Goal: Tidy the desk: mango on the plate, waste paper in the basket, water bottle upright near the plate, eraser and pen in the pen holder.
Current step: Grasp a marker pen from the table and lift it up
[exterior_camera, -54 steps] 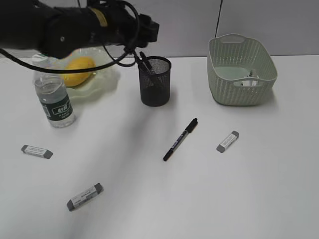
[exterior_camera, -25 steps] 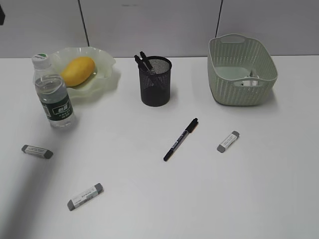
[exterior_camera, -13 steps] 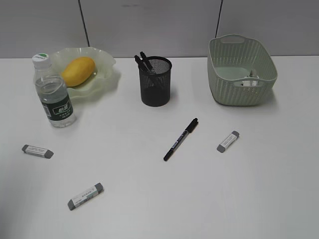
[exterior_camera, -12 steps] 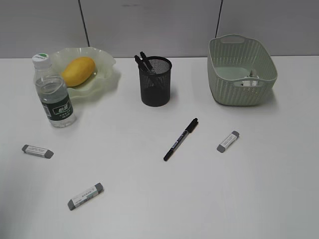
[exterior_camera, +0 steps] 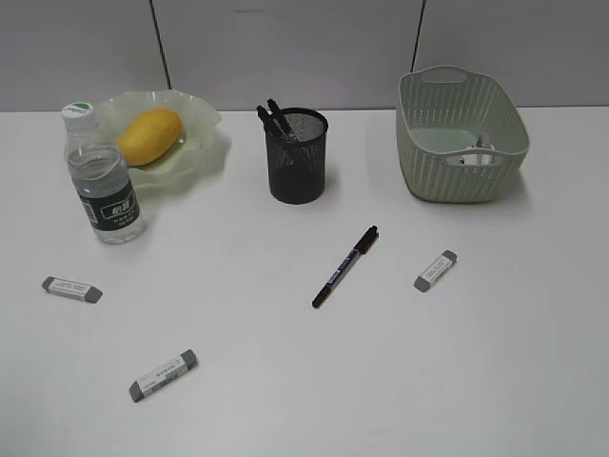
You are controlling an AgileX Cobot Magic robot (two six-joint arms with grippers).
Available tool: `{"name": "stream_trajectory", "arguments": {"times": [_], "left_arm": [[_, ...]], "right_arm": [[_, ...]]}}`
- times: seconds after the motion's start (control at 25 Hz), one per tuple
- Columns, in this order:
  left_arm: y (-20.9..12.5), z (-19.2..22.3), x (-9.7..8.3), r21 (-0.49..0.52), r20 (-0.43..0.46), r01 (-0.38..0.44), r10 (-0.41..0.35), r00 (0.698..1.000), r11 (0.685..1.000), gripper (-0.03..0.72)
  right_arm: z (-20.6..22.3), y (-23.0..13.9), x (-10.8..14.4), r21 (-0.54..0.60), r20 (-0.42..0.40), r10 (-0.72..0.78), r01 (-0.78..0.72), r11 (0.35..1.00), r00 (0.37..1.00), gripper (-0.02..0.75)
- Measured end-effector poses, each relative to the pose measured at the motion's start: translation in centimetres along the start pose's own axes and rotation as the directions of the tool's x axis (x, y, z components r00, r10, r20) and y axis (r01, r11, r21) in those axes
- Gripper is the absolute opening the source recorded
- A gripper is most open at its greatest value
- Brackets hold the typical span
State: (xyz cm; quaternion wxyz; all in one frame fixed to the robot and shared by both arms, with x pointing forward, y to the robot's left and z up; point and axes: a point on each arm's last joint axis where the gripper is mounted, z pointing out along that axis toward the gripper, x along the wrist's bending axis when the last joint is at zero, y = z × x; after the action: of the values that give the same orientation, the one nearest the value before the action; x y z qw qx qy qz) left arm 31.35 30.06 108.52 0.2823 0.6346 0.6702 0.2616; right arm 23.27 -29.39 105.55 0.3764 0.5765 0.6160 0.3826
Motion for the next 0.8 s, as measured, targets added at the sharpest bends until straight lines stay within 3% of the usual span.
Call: {"name": "stream_trajectory", "arguments": {"times": [0.36, 0.8], "left_arm": [[-4.9, -1.4, 0.4, -0.108, -0.002, -0.075, 0.075, 0.997, 0.991, 0.407], [-6.7, -3.1, 0.5, -0.247, 0.036, -0.107, 0.120, 0.992, 0.963, 0.405]], "right_arm": [[0.0, 0.0, 0.0, 0.000, 0.000, 0.000, 0.000, 1.000, 1.000, 0.339], [0.0, 0.0, 0.0, 0.000, 0.000, 0.000, 0.000, 1.000, 1.000, 0.338]]}}
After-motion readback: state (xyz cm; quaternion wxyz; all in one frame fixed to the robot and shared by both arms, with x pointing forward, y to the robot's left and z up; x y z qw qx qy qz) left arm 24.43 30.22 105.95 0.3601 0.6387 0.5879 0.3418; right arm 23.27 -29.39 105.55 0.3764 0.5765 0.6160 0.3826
